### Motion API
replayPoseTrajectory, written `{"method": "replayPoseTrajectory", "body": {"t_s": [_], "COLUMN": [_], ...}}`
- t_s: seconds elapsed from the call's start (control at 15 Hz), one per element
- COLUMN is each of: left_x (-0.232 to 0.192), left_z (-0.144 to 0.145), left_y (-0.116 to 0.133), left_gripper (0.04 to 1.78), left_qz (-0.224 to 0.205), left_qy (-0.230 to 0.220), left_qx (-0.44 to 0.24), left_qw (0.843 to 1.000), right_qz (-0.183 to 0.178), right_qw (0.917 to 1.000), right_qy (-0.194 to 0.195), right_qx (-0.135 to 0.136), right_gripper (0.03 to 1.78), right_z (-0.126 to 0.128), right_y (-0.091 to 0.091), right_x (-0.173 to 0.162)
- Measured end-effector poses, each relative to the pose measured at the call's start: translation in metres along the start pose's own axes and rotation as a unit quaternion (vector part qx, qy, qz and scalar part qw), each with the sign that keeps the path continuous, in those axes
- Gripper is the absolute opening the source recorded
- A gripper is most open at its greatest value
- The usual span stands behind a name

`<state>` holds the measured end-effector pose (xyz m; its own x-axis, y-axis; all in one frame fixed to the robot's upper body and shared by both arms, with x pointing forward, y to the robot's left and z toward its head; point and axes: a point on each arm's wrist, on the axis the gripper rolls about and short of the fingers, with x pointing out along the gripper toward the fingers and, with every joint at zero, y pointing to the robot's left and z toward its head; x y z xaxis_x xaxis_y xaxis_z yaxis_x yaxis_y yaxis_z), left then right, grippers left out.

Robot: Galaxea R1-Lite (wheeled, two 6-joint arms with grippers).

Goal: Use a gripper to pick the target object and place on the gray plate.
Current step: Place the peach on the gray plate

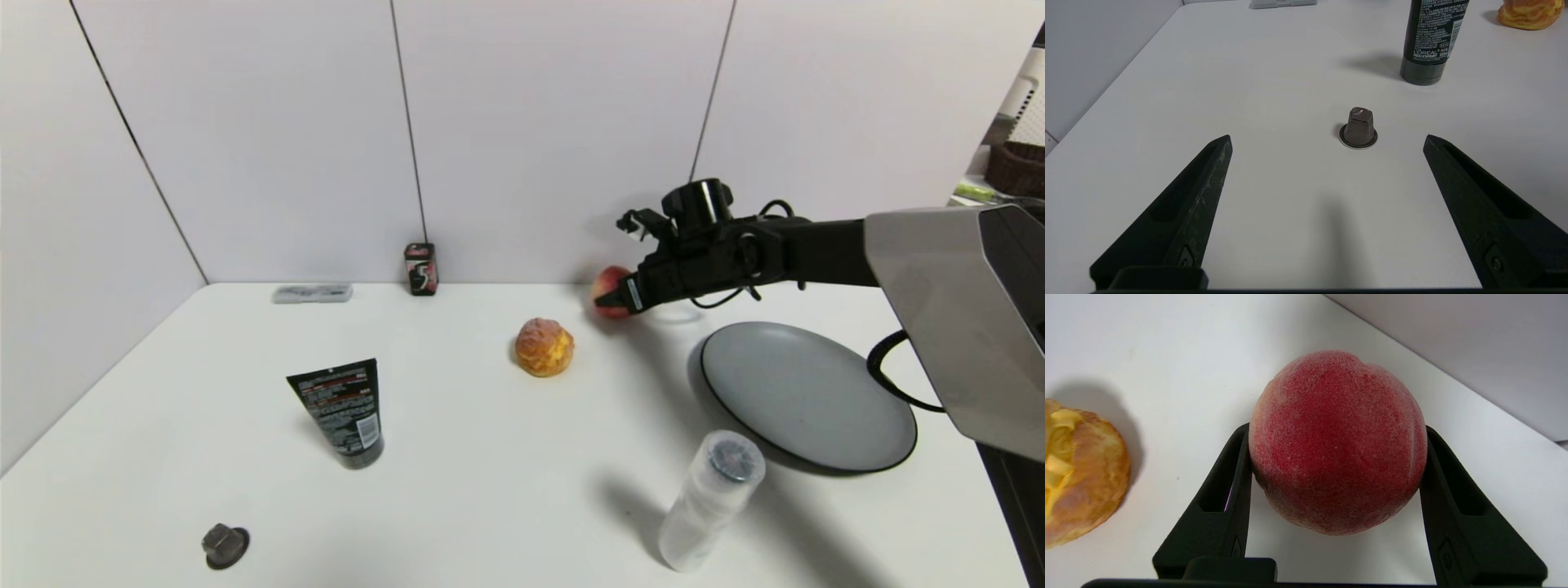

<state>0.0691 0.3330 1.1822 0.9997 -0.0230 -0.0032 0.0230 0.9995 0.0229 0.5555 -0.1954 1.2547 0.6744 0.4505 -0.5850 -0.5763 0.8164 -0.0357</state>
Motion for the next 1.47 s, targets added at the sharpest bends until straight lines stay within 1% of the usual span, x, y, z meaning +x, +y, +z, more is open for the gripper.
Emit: {"method": "replayPoseTrajectory", "body": {"t_s": [0.2, 0.33, 0.53, 0.67, 0.8, 0.93, 1.07, 1.13, 1.33, 1.47], "left_x": [0.0, 0.0, 0.0, 0.0, 0.0, 0.0, 0.0, 0.0, 0.0, 0.0], "left_z": [0.0, 0.0, 0.0, 0.0, 0.0, 0.0, 0.0, 0.0, 0.0, 0.0], "left_y": [0.0, 0.0, 0.0, 0.0, 0.0, 0.0, 0.0, 0.0, 0.0, 0.0], "left_gripper": [1.69, 1.69, 1.69, 1.69, 1.69, 1.69, 1.69, 1.69, 1.69, 1.69], "left_qz": [0.0, 0.0, 0.0, 0.0, 0.0, 0.0, 0.0, 0.0, 0.0, 0.0], "left_qy": [0.0, 0.0, 0.0, 0.0, 0.0, 0.0, 0.0, 0.0, 0.0, 0.0], "left_qx": [0.0, 0.0, 0.0, 0.0, 0.0, 0.0, 0.0, 0.0, 0.0, 0.0], "left_qw": [1.0, 1.0, 1.0, 1.0, 1.0, 1.0, 1.0, 1.0, 1.0, 1.0], "right_qz": [-0.01, -0.022, -0.053, -0.078, -0.1, -0.118, -0.128, -0.129, -0.131, -0.128], "right_qw": [0.9999, 0.9996, 0.9977, 0.9946, 0.9913, 0.9883, 0.9857, 0.985, 0.9849, 0.9846], "right_qy": [-0.005, -0.003, 0.009, 0.019, 0.019, 0.016, 0.025, 0.029, 0.028, 0.038], "right_qx": [0.005, 0.014, 0.043, 0.067, 0.083, 0.095, 0.107, 0.111, 0.11, 0.113], "right_gripper": [1.13, 1.13, 1.13, 1.13, 1.13, 1.12, 1.12, 1.12, 1.12, 1.12], "right_z": [0.005, 0.002, -0.015, -0.034, -0.053, -0.074, -0.092, -0.099, -0.112, -0.121], "right_y": [-0.006, -0.013, -0.029, -0.04, -0.047, -0.051, -0.051, -0.05, -0.047, -0.043], "right_x": [-0.025, -0.054, -0.105, -0.138, -0.158, -0.17, -0.177, -0.178, -0.178, -0.177]}}
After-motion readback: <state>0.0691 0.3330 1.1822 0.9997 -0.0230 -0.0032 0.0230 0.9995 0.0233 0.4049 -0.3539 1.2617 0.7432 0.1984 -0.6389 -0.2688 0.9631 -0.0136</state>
